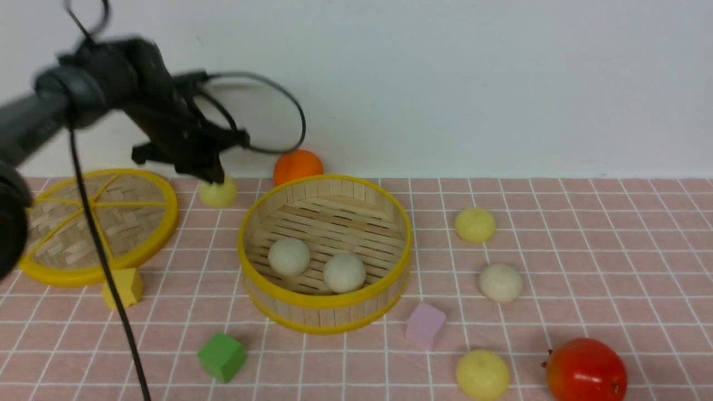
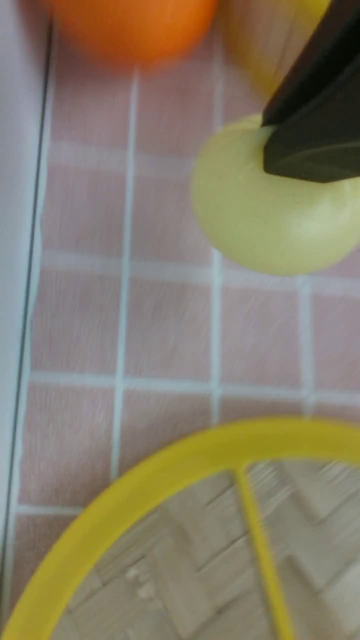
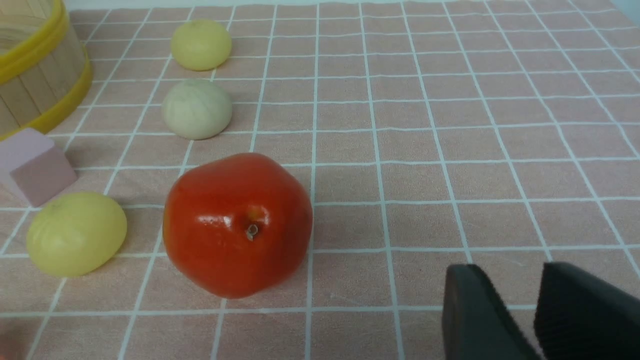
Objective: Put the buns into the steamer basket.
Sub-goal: Use the left arm to put the steamed stuffed bun into the steamer, then use the right arm to grab a steamed stuffed bun
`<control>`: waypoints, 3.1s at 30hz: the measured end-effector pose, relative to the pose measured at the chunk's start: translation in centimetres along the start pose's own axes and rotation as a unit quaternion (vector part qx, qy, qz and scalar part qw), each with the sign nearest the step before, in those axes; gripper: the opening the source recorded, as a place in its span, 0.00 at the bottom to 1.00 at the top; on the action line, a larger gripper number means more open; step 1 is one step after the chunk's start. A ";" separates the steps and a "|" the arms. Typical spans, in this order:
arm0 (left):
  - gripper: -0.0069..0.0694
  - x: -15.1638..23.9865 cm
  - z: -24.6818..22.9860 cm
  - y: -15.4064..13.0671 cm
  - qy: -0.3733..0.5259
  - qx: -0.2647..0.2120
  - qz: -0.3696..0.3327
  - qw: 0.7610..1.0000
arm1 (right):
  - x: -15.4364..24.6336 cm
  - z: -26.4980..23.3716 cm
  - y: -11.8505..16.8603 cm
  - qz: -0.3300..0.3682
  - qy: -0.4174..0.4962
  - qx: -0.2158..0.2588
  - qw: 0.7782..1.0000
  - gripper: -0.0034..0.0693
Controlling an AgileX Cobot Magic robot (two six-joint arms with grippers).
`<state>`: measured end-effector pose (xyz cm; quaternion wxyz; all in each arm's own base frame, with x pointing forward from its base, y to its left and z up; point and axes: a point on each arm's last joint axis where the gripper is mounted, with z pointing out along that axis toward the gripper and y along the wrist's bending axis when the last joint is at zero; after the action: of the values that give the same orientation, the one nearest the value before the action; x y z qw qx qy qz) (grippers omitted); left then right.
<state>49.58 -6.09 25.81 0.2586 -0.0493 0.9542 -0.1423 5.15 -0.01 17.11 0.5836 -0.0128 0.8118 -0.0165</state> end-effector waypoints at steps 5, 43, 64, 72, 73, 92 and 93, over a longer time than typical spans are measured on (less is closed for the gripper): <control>0.11 0.4 -5.3 -4.5 0.001 0.065 0.039 0.997 | 0.0 0.0 0.0 0.000 0.000 0.000 1.000 0.38; 0.53 10.1 -28.3 -10.4 -0.064 0.134 0.117 0.982 | 0.0 0.0 0.0 0.000 0.000 0.000 1.000 0.38; 0.11 38.9 -31.1 3.8 -0.241 0.127 0.036 0.962 | 0.0 0.0 0.0 0.000 0.000 0.000 1.000 0.38; 0.11 41.5 -32.1 5.2 -0.290 0.128 0.036 0.948 | 0.0 0.0 0.0 0.000 0.001 0.000 1.000 0.38; 0.11 41.7 -31.9 5.3 -0.271 0.120 0.032 0.955 | 0.0 0.0 0.0 0.000 0.001 0.000 1.000 0.38; 0.11 38.8 -29.1 5.4 -0.424 0.103 0.042 0.899 | 0.0 0.0 0.0 0.000 0.001 0.000 1.000 0.38; 0.11 38.8 -27.5 5.7 -0.426 0.086 0.038 0.900 | 0.0 0.0 0.0 0.000 0.001 0.000 1.000 0.38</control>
<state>2.11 -0.40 28.24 0.6487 -0.0460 0.7382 -0.1793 5.15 -0.01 17.10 0.5832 -0.0125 0.8121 -0.0161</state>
